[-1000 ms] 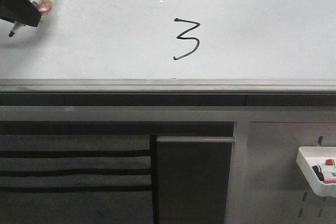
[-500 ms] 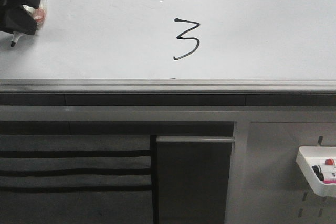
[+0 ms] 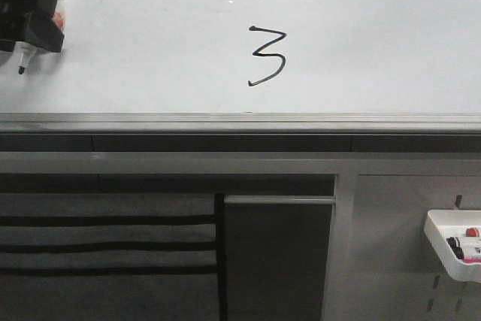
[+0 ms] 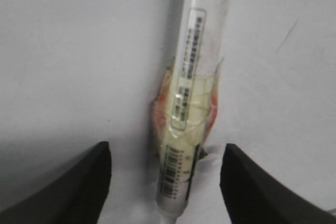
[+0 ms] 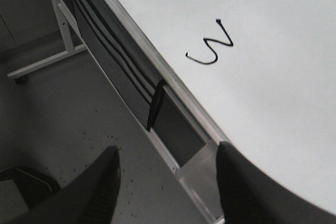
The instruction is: Write number 3 on whiteboard
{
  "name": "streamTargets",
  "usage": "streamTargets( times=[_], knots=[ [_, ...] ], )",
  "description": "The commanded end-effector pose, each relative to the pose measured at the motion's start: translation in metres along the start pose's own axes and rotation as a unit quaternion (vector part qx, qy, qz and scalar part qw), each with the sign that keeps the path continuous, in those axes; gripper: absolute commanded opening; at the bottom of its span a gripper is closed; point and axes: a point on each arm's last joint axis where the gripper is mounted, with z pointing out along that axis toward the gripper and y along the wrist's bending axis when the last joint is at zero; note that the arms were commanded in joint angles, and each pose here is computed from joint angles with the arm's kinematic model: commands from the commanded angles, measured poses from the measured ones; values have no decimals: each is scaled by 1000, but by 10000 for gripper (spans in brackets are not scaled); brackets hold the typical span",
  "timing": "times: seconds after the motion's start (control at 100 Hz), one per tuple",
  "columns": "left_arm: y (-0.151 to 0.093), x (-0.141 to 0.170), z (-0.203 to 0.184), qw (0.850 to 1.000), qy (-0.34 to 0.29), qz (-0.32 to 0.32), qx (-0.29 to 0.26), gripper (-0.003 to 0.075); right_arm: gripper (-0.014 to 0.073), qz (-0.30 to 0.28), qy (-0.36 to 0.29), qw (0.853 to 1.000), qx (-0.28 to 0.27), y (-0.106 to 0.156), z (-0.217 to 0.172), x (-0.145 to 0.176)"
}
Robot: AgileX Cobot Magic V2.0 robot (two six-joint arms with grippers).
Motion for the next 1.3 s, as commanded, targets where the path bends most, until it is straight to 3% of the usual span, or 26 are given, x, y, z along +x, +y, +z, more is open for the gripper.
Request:
streamTargets(
  times=[0.0,0.09,0.19,0.33,0.45,0.61,0.71,0.8,1.129,1.289],
  knots=[
    [-6,-21,-25,998,-40,47,9,475,362,52,17,998,38,-5,-15,-4],
    [-17,-22,-49,992,-25,109,55,475,361,95,87,989,71,-9,-28,2],
    [-28,-21,-89,982,-11,158,100,475,333,192,138,964,125,-13,-47,7],
    [-36,-20,-144,979,-25,170,110,431,127,264,120,938,188,-7,-66,16],
    [-33,-19,-184,986,-57,148,59,283,-74,276,46,936,214,6,-73,30],
    [-32,-16,-219,986,-145,81,24,-18,-71,249,-115,926,258,22,-79,47],
    [-32,-12,-226,976,-216,27,29,-18,-71,242,-140,923,264,30,-80,58],
    [-32,-7,-223,972,-231,-6,36,-18,-71,245,-131,924,262,35,-81,65],
    [-31,2,-216,976,-216,-8,35,-18,-71,250,-112,927,257,37,-80,69],
    [-31,21,-248,960,-279,39,1,-18,-71,250,-112,927,257,37,-80,69]
  ],
)
